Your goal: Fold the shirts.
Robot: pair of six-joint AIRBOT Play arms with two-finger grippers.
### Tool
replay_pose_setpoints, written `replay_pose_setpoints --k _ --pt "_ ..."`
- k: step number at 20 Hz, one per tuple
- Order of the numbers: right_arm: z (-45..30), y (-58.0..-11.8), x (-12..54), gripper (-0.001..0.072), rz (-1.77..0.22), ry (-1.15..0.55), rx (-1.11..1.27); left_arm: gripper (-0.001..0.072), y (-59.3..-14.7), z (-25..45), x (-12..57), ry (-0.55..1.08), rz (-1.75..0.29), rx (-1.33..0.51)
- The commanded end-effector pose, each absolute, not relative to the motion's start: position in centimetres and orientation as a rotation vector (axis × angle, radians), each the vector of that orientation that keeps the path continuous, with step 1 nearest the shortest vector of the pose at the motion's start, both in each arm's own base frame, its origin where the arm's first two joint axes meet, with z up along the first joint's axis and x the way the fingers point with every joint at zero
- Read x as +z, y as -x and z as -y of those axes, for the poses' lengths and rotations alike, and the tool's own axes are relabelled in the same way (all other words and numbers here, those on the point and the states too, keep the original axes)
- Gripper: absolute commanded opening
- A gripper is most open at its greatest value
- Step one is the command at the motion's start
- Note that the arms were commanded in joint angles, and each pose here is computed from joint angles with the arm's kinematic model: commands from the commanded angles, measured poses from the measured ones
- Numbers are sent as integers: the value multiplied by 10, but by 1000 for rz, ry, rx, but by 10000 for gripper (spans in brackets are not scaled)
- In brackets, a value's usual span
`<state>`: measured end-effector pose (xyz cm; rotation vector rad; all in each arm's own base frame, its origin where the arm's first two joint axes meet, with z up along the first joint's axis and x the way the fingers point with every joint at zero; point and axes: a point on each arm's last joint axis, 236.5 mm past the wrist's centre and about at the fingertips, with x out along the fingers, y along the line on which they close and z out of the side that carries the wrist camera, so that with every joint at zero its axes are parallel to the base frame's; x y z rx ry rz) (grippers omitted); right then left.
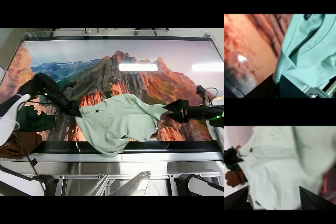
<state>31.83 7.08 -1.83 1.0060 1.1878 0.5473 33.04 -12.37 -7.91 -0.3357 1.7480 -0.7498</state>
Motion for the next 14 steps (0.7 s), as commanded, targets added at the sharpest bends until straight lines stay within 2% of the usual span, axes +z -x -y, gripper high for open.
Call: replay_pose_setpoints --k 1,2,5,7,14 --pt "-63 -281 -49 624 -1311 -1029 482 14 -328 84 -76 446 -1692 -631" --pt "-70 -271 -58 517 -1338 -1045 475 14 -323 75 -76 477 -1688 -605" --pt "-92 -249 -92 510 -1405 -1014 426 15 -308 60 -80 547 -1697 -558" --pt "-113 -252 -99 512 -1413 -965 435 15 -299 60 -86 566 -1718 -552" --pt "-158 -319 -103 516 -1211 -920 301 15 -291 73 -91 538 -1744 -577"
